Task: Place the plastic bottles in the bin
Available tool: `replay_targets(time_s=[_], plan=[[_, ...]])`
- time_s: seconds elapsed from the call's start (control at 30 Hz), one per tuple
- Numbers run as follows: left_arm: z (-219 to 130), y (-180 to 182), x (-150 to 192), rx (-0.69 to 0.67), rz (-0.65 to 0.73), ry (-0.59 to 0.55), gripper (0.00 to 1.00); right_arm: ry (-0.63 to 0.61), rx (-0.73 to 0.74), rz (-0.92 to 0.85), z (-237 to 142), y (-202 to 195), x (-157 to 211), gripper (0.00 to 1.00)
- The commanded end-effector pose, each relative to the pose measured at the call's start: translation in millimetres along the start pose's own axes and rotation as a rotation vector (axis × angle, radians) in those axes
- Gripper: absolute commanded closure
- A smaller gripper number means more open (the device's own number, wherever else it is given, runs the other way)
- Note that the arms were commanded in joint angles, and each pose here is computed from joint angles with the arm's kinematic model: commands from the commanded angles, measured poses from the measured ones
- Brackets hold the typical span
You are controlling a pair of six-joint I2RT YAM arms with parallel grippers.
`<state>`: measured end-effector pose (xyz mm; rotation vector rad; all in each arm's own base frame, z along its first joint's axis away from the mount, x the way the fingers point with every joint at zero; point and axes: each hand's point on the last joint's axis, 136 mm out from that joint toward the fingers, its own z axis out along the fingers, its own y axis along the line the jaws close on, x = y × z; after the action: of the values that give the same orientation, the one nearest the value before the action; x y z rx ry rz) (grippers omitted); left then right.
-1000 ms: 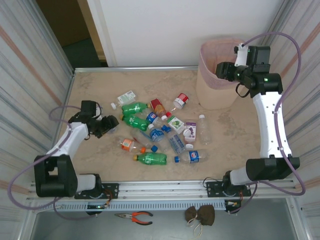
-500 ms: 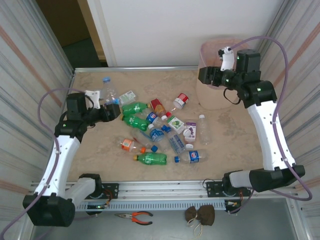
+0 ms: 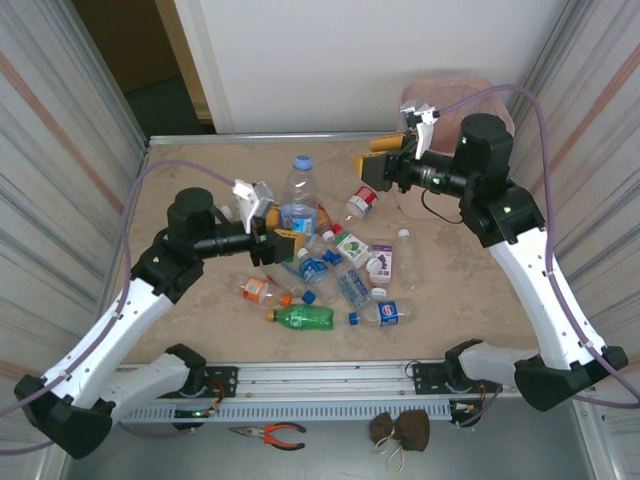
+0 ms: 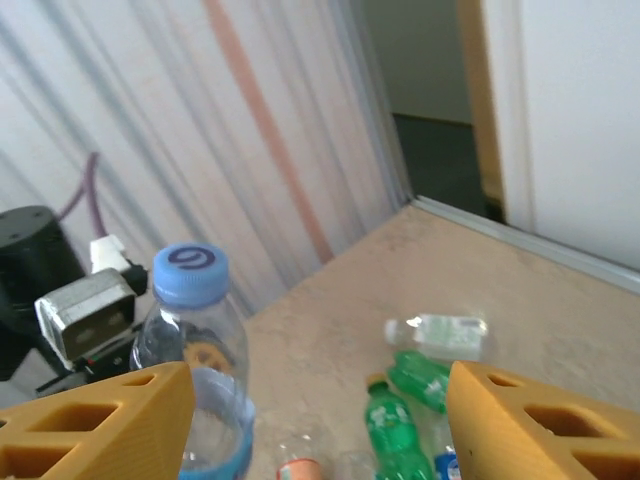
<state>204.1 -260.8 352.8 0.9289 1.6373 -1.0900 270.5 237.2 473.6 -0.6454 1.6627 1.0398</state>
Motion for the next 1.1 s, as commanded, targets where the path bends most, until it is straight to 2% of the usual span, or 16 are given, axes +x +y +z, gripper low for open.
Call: replay_targets(time_s=[0.0, 0.13, 0.37, 0.57, 0.73, 0.93, 1.07], plan=[[4.1, -34.9, -30.8, 0.119, 0.154, -0.070, 0.43, -0.086, -0.168, -0.084, -9.9, 44.8, -23.7, 0.31], [10.9, -58.5, -40.0, 0.197, 0.202, -0.095, 0.44, -0.085, -0.297, -0.100, -13.0, 75.3, -27.3, 0.23], [13.0, -77.2, -51.4, 0.270, 0.241, -0.119, 0.45, -0.057, -0.426, -0.104, -17.1, 109.6, -27.1, 0.24], [14.6, -81.5, -52.4, 0.302, 0.245, -0.119, 0.46, -0.048, -0.428, -0.097, -15.4, 112.7, -25.1, 0.34], [16.2, -86.3, -51.6, 0.333, 0.245, -0.113, 0.46, -0.033, -0.414, -0.080, -8.9, 109.5, -24.6, 0.37], [16.6, -85.9, -52.1, 0.328, 0.248, -0.115, 0.46, -0.027, -0.422, -0.079, -8.3, 110.8, -23.6, 0.55], [16.3, -86.0, -53.4, 0.326, 0.252, -0.121, 0.46, -0.026, -0.426, -0.081, -9.1, 111.7, -22.6, 0.60]])
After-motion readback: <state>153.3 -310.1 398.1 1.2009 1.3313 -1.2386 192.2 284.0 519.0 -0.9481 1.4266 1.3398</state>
